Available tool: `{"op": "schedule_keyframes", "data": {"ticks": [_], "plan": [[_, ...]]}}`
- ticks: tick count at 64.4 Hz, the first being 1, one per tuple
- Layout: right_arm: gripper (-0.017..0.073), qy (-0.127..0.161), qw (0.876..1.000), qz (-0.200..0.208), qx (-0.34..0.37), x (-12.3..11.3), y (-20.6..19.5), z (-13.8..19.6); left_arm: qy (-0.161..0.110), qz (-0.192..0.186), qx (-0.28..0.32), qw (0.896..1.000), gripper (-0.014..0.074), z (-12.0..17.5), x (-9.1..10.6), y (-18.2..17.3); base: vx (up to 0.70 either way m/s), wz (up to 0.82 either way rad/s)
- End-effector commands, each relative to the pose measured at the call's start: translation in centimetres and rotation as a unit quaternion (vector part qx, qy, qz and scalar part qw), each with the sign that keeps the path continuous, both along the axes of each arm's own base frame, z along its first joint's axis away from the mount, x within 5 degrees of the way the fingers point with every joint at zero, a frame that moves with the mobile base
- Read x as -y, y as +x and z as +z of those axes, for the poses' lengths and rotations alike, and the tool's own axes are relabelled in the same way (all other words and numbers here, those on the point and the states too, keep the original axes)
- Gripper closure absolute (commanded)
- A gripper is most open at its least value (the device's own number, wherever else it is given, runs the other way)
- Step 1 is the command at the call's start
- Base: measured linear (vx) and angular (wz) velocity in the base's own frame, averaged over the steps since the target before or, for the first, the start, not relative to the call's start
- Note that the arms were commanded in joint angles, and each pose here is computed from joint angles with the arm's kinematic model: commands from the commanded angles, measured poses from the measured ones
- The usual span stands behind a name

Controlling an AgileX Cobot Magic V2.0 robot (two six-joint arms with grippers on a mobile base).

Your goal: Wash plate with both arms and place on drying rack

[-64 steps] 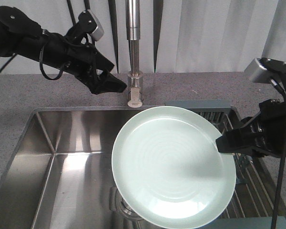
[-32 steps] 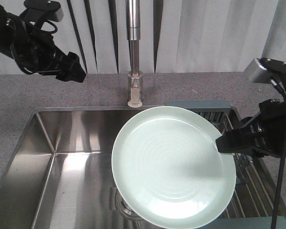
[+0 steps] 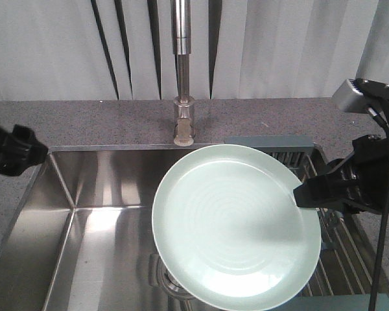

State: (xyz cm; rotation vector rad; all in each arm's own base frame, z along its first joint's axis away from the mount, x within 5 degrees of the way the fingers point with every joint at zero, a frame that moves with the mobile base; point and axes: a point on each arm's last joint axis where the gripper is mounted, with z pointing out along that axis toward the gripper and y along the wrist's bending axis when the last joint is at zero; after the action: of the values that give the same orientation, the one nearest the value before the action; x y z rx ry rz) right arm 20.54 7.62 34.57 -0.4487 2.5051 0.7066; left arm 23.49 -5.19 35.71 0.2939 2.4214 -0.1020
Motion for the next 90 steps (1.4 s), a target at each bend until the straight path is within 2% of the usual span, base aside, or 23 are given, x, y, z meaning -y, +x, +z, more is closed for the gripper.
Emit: {"op": "schedule_keyframes", "data": {"ticks": [1, 18, 32, 90], "plan": [[0.0564, 0.024, 0.999, -0.004, 0.032, -0.2, -0.2, 1.5, -0.025, 0.016, 0.066, 0.997, 0.0043, 1.5, -0.6, -2.5, 0.0, 0.0], [0.0564, 0.024, 0.999, -0.003, 0.031, -0.2, -0.2, 1.5, -0.039, 0.021, 0.1, 0.994, 0.0043, 0.3, -1.9, -8.4, 0.0, 0.0], [0.0564, 0.024, 0.999, -0.003, 0.031, -0.2, -0.2, 1.5, -0.045, 0.02, 0.128, 0.991, 0.0043, -0.4, -2.5, -11.4, 0.0, 0.0], [0.0564, 0.023, 0.999, 0.001, 0.026, -0.2, -0.3, 1.4, -0.049, 0.02, 0.141, 0.989, 0.0043, -0.3, -2.6, -12.1, 0.0, 0.0]]}}
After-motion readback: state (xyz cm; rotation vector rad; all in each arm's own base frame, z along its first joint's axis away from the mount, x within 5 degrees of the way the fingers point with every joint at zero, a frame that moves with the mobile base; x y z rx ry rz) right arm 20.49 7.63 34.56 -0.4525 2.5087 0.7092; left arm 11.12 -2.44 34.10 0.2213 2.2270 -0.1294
